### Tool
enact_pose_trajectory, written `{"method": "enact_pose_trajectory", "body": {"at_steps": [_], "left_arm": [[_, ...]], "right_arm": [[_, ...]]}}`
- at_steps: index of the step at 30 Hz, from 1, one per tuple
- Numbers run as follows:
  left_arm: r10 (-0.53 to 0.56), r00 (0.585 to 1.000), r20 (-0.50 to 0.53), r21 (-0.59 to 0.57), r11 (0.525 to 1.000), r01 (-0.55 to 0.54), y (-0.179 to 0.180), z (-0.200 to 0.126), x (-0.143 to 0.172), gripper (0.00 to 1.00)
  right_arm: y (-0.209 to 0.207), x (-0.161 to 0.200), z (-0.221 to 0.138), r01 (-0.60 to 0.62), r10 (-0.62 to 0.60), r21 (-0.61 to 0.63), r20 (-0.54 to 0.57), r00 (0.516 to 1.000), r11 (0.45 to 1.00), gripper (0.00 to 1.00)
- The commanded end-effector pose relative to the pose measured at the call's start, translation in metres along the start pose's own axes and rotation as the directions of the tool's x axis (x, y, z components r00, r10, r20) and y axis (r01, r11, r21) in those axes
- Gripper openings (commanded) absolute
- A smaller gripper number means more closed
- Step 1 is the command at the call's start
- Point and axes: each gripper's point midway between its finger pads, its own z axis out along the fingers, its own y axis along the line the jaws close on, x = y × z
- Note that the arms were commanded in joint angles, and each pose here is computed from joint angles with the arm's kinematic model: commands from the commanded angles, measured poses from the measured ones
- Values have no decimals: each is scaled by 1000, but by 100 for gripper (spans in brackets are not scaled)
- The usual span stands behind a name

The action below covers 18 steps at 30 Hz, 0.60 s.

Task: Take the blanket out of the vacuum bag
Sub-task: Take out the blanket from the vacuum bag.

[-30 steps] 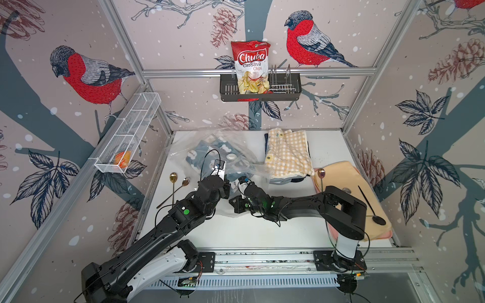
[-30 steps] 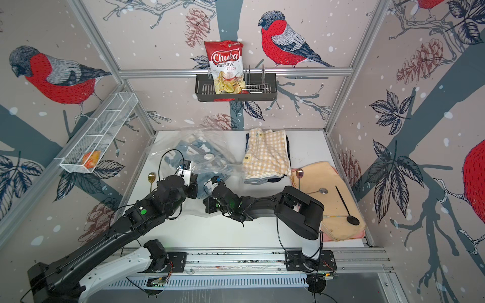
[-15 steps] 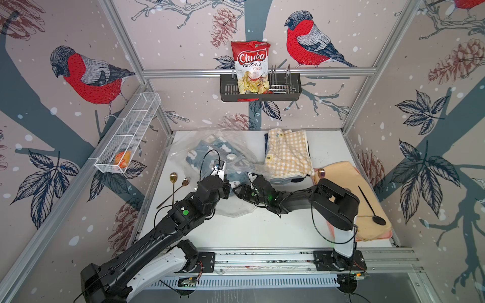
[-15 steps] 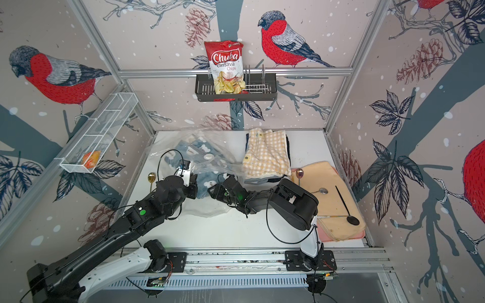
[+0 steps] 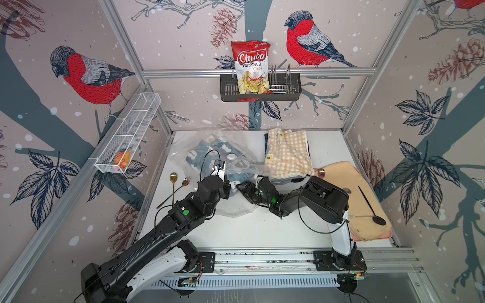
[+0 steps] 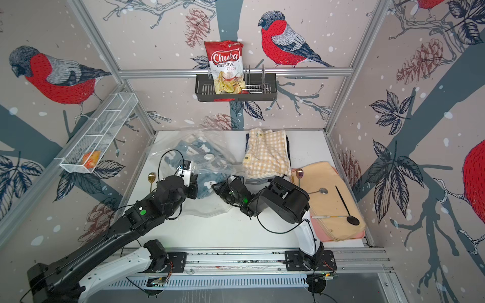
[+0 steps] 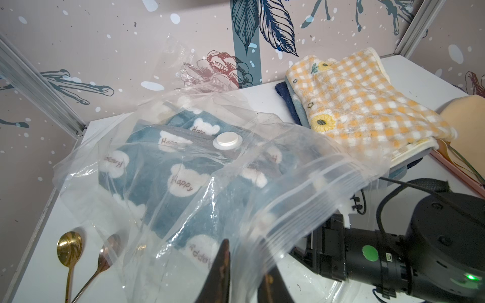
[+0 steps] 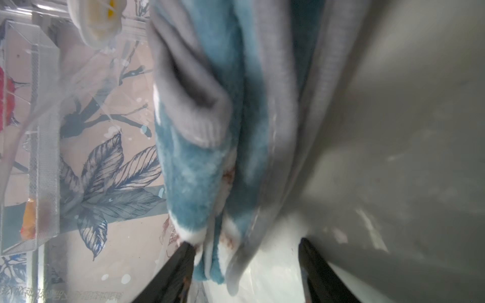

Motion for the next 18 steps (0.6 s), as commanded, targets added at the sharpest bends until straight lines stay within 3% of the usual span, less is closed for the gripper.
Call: {"method": "enact_pose_trajectory", "body": {"at_steps": [1, 4, 8, 11, 18], "left_arm": [[-5, 999, 35, 15, 1000, 5, -3, 0, -9, 19], [-3, 999, 33, 16, 1000, 3, -4, 1, -9, 19], [-2, 999, 32, 17, 1000, 2, -4, 1, -9, 19], [-1, 999, 33, 17, 1000, 0, -4, 0, -9, 19], [0, 1000, 31, 18, 1000, -1, -5, 1, -8, 19]], "right_arm": [[30, -2, 7, -7, 7, -130, -5, 1000, 991, 61], [41, -3, 10, -14, 12, -181, -10, 1000, 983, 53], [57, 1, 7, 2, -6, -223, -16, 1000, 975, 27], [72, 6, 1, 18, -25, -262, -24, 999, 965, 15], [108, 6, -2, 79, -91, -306, -24, 996, 949, 8]]}}
